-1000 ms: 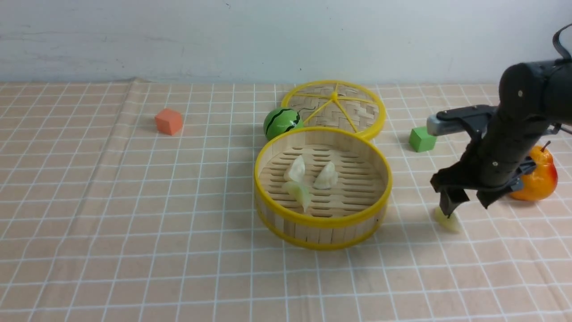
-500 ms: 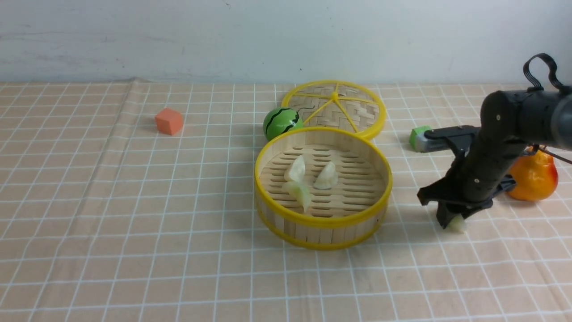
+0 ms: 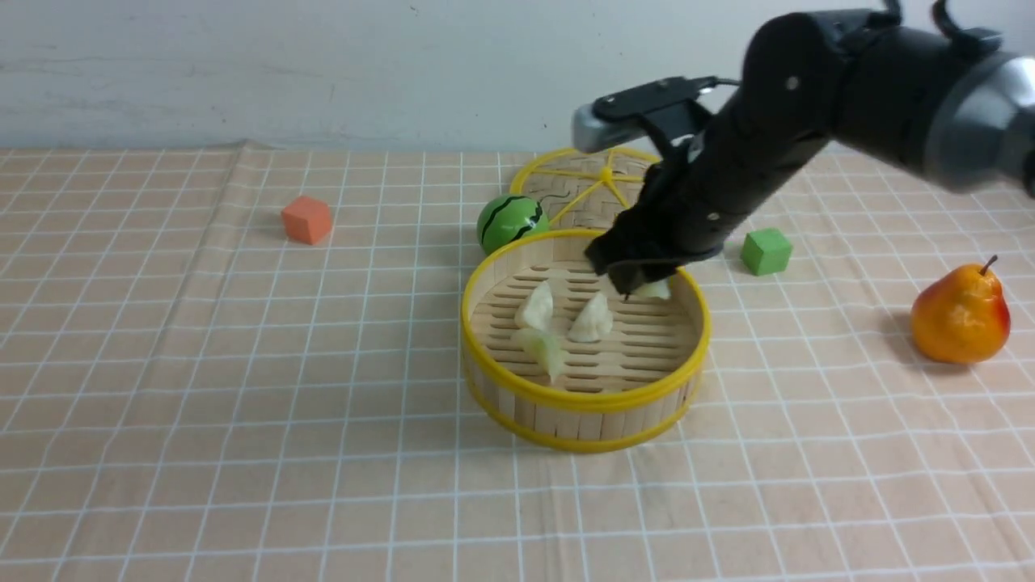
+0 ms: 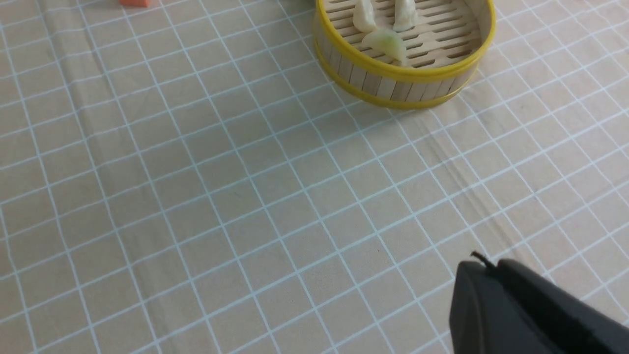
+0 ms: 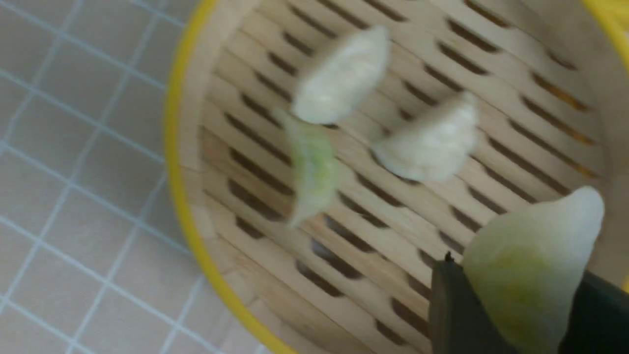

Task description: Put the dumplings into the steamer on the table with the brown tablecloth.

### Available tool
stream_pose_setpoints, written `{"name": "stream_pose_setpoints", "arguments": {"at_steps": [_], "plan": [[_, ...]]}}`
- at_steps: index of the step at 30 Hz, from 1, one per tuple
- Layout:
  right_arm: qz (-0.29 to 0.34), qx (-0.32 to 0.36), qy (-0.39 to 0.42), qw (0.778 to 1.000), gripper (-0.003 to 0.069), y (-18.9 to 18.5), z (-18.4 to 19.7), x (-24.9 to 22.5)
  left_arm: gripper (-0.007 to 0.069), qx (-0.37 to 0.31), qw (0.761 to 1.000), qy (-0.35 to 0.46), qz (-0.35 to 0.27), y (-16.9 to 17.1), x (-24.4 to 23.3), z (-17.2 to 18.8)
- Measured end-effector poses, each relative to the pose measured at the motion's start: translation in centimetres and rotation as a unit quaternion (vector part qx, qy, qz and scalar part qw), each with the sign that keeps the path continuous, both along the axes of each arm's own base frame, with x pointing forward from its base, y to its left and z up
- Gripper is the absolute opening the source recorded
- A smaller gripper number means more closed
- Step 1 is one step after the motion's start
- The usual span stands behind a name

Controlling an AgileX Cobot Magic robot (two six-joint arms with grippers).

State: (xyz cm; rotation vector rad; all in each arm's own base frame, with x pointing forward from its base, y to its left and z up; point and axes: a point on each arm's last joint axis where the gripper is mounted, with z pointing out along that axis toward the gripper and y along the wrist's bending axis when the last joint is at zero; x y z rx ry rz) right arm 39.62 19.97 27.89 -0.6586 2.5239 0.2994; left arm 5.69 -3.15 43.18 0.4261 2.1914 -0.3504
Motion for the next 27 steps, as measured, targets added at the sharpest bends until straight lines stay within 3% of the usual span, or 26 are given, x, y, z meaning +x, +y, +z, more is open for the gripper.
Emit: {"name": "stream_pose_setpoints", "arguments": {"at_steps": [10,17,18,22,27], "plan": [[-0.025,-0.051,0.055,0.997,0.0221,0.9,-6.7,1.6,0.0037,0.000,1.000,0.000,0.000,0.0,0.0,0.0],[-0.032,-0.055,0.059,0.996,0.0384,1.0,-7.7,1.9,0.0038,0.008,1.000,-0.004,-0.007,0.0,0.0,0.0],[-0.036,-0.055,0.061,0.996,0.0418,0.9,-7.4,1.8,0.0038,0.015,1.000,-0.003,-0.015,-0.1,0.0,-0.3],[-0.038,-0.050,0.061,0.996,0.0433,0.7,-5.8,1.2,0.0040,0.023,0.999,0.012,-0.028,-0.1,-0.3,-1.8],[-0.040,-0.007,0.014,0.999,0.0353,-0.4,2.2,-1.8,0.0047,-0.011,0.999,-0.004,-0.043,0.2,-1.7,-7.0]]}}
